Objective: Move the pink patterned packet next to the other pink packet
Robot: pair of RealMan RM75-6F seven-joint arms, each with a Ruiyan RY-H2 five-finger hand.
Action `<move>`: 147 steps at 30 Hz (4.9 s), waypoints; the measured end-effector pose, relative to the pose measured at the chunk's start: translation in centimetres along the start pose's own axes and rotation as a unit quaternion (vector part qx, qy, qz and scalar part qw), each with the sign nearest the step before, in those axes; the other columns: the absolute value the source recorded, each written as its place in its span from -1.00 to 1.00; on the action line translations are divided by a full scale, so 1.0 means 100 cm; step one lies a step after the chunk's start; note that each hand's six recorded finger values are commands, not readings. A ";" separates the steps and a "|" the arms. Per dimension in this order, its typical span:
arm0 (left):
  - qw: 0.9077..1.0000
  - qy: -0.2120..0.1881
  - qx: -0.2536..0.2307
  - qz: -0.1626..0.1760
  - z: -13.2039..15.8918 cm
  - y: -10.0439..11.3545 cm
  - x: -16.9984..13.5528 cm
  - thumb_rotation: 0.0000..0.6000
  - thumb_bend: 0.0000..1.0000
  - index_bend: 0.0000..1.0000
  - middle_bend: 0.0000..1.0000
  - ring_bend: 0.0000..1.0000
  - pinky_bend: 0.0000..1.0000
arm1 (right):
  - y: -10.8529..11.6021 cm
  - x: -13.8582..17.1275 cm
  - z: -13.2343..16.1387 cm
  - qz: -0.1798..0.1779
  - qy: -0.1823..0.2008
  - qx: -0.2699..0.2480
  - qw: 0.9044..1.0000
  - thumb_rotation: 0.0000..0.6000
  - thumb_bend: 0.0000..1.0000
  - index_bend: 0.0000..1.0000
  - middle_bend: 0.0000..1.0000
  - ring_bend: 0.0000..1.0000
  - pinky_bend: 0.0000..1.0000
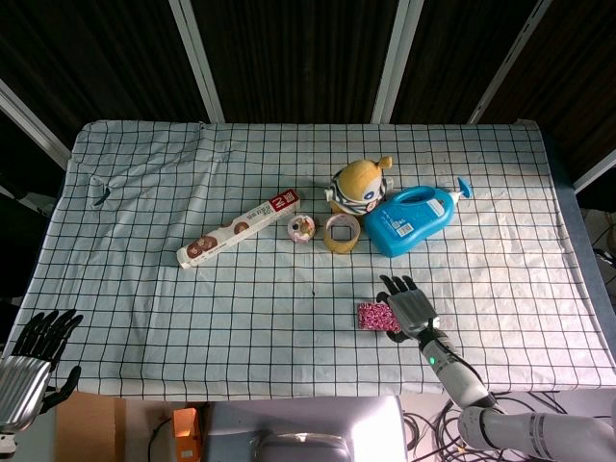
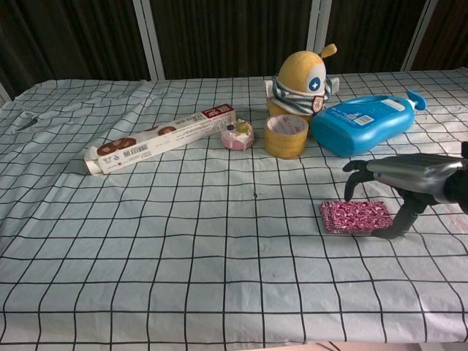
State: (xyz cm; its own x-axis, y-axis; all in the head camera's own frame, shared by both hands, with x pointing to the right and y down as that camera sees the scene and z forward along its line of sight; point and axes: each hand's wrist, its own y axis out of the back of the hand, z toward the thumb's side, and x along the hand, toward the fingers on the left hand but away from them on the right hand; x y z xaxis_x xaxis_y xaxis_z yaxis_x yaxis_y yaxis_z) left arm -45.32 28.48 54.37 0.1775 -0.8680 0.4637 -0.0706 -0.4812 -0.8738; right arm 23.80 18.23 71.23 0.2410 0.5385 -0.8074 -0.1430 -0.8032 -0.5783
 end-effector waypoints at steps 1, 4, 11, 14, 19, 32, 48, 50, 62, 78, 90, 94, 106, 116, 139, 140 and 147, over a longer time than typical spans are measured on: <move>1.000 0.000 0.000 0.001 0.000 0.000 0.000 1.00 -0.10 -1.00 -0.90 -1.00 -1.00 | 0.000 -0.001 0.000 -0.001 0.000 -0.001 1.000 1.00 -0.60 -0.35 -1.00 -1.00 -1.00; 1.000 -0.002 -0.001 0.002 0.001 0.001 0.000 1.00 -0.10 -1.00 -0.90 -1.00 -1.00 | 0.001 -0.001 0.001 -0.003 0.000 -0.003 1.000 1.00 -0.60 -0.32 -1.00 -1.00 -1.00; 1.000 -0.002 0.001 -0.004 0.001 -0.002 0.000 1.00 -0.10 -1.00 -0.90 -1.00 -1.00 | 0.000 -0.003 0.000 -0.004 -0.003 -0.013 1.000 1.00 -0.60 -0.27 -1.00 -1.00 -1.00; 1.000 0.000 0.001 -0.002 0.001 -0.001 0.000 1.00 -0.10 -1.00 -0.90 -1.00 -1.00 | 0.000 -0.004 0.001 -0.004 -0.002 -0.015 1.000 1.00 -0.60 -0.22 -1.00 -1.00 -1.00; 1.000 0.001 0.001 -0.001 0.000 -0.001 0.000 1.00 -0.10 -1.00 -0.90 -1.00 -1.00 | -0.001 -0.005 0.002 -0.003 -0.001 -0.015 1.000 1.00 -0.60 -0.18 -1.00 -1.00 -1.00; 1.000 0.001 0.001 0.001 0.000 0.000 -0.001 1.00 -0.10 -1.00 -0.90 -1.00 -1.00 | 0.017 0.006 -0.019 -0.031 -0.011 -0.035 0.999 1.00 -0.52 -0.11 -1.00 -1.00 -1.00; 1.000 0.008 0.006 -0.006 0.000 -0.004 0.005 1.00 -0.10 -1.00 -0.90 -1.00 -1.00 | 0.018 -0.009 -0.107 -0.027 -0.101 -0.061 0.993 1.00 -0.52 -0.41 -1.00 -1.00 -1.00; 1.000 0.009 0.006 -0.005 0.000 -0.004 0.005 1.00 -0.10 -1.00 -0.90 -1.00 -1.00 | 0.014 -0.012 -0.104 -0.021 -0.097 -0.066 0.993 1.00 -0.52 -0.53 -1.00 -1.00 -1.00; 1.000 0.004 0.004 0.000 0.001 -0.001 0.002 1.00 -0.10 -1.00 -0.90 -1.00 -1.00 | 0.026 0.020 -0.073 -0.046 -0.041 -0.045 0.997 1.00 -0.52 -0.57 -1.00 -1.00 -1.00; 1.000 0.004 0.000 0.007 -0.002 0.003 -0.003 1.00 -0.10 -1.00 -0.90 -1.00 -1.00 | -0.001 0.006 0.005 -0.021 0.015 -0.034 0.999 1.00 -0.52 -0.43 -1.00 -1.00 -1.00; 1.000 0.004 -0.001 0.008 -0.003 0.003 -0.004 1.00 -0.10 -1.00 -0.90 -1.00 -1.00 | -0.007 -0.001 0.005 -0.012 0.004 -0.027 1.000 1.00 -0.52 -0.37 -1.00 -1.00 -1.00; 1.000 0.006 -0.001 0.008 -0.003 0.003 -0.004 1.00 -0.10 -1.00 -0.90 -1.00 -1.00 | -0.008 -0.002 0.004 -0.010 0.003 -0.029 1.000 1.00 -0.52 -0.34 -1.00 -1.00 -0.99; 1.000 0.004 -0.002 0.009 -0.003 0.004 -0.005 1.00 -0.10 -1.00 -0.90 -1.00 -1.00 | -0.010 -0.003 0.005 -0.009 0.003 -0.029 1.000 1.00 -0.52 -0.23 -1.00 -1.00 -0.98; 1.000 0.004 -0.002 0.010 -0.003 0.004 -0.005 1.00 -0.10 -1.00 -0.91 -1.00 -1.00 | 0.002 0.001 -0.001 -0.030 -0.001 -0.044 0.999 1.00 -0.45 -0.03 -1.00 -1.00 -0.93; 1.000 0.015 -0.001 0.002 -0.007 0.002 0.002 1.00 -0.10 -1.00 -0.90 -1.00 -1.00 | 0.032 -0.062 0.017 -0.066 -0.044 -0.027 0.996 1.00 -0.45 -0.51 -0.98 -1.00 -0.91; 1.000 0.015 -0.001 0.002 -0.007 0.002 0.001 1.00 -0.10 -1.00 -0.90 -1.00 -1.00 | 0.030 -0.066 0.020 -0.064 -0.046 -0.022 0.997 1.00 -0.45 -0.62 -0.98 -1.00 -0.91; 1.000 0.016 -0.003 0.007 -0.008 0.004 0.000 1.00 -0.10 -1.00 -0.90 -1.00 -1.00 | 0.031 -0.064 0.026 -0.062 -0.035 -0.018 0.997 1.00 -0.45 -0.99 -1.00 -1.00 -0.91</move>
State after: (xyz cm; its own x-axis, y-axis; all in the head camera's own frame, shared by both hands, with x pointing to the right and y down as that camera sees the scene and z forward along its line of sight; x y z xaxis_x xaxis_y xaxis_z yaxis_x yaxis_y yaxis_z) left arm -46.11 28.21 54.13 0.1452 -0.8780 0.4561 -0.0779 -0.4697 -0.8794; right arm 19.36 12.97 74.28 0.1878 0.6499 -0.7365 -0.0815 -0.7369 -0.6711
